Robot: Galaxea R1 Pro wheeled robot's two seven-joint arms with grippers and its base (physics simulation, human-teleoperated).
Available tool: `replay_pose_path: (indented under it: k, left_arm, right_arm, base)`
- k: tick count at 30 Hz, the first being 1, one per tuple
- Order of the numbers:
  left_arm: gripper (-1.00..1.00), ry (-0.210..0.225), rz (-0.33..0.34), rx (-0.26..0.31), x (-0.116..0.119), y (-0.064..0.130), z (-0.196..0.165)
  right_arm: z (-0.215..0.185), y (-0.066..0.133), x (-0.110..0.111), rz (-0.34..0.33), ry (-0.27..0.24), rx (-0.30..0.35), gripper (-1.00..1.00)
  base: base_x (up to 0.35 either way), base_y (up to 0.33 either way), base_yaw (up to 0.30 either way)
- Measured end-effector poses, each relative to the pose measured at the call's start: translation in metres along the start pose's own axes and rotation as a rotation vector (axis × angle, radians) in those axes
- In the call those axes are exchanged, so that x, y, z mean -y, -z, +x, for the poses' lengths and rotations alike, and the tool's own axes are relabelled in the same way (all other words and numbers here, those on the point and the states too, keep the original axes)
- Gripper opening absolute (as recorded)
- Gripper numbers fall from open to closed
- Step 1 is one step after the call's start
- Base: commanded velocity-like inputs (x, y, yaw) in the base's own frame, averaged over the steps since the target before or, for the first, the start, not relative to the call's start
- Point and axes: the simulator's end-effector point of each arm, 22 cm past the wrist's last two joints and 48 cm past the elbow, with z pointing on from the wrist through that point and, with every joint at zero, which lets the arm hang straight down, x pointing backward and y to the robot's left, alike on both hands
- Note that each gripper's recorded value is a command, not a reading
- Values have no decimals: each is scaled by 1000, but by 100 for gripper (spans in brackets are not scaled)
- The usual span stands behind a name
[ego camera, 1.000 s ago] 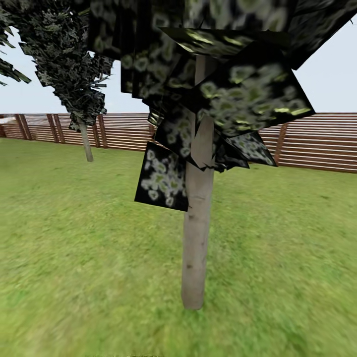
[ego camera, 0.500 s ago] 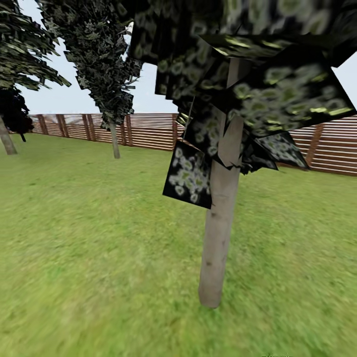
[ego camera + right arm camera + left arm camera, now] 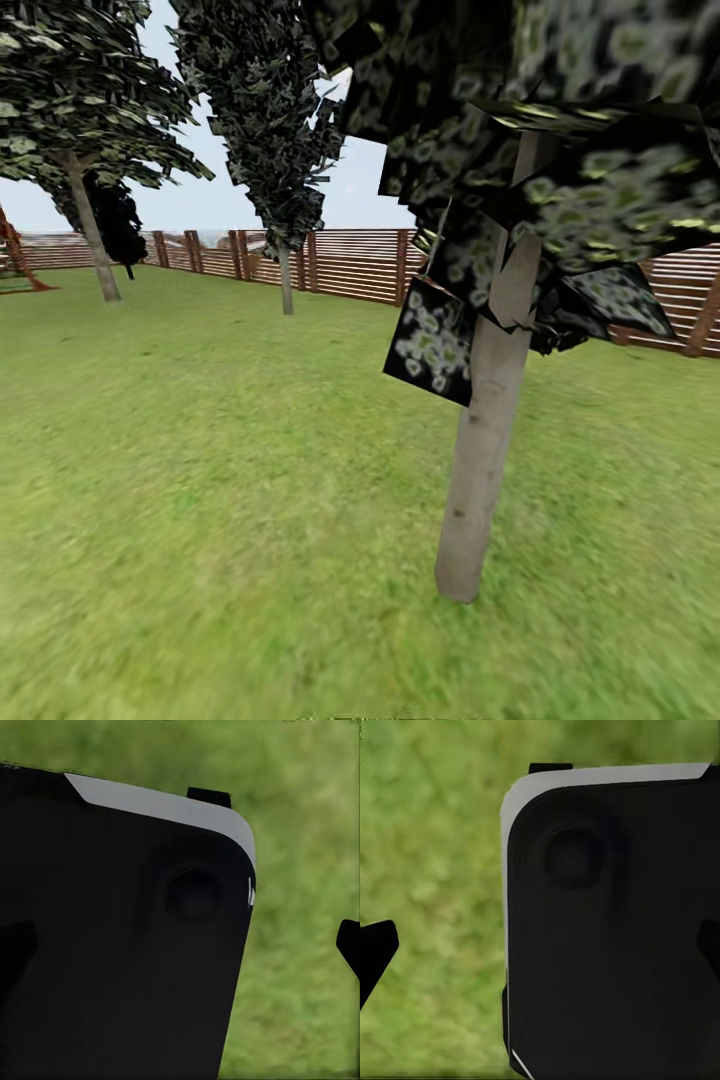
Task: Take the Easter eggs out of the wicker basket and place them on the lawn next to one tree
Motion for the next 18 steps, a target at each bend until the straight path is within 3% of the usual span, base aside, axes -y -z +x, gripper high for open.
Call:
replay_pose_path:
  k: [3, 5, 8, 18]
  left_arm:
    - [100, 0, 0, 0, 0, 0, 0]
    - [100, 0, 0, 0, 0, 0, 0]
    - [100, 0, 0, 0, 0, 0, 0]
    - [100, 0, -1, 0, -1, 0, 0]
  right_arm:
    - [-2, 0, -1, -1, 12, 4, 100]
    - [-2, 0, -2, -3, 67, 4, 100]
    - [-2, 0, -3, -4, 94, 5, 100]
    - [-3, 0, -2, -4, 90, 8, 100]
  base:
    - [-35, 0, 300]
    - [-8, 0, 300]
    - [-2, 0, 300]
    - [0, 0, 300]
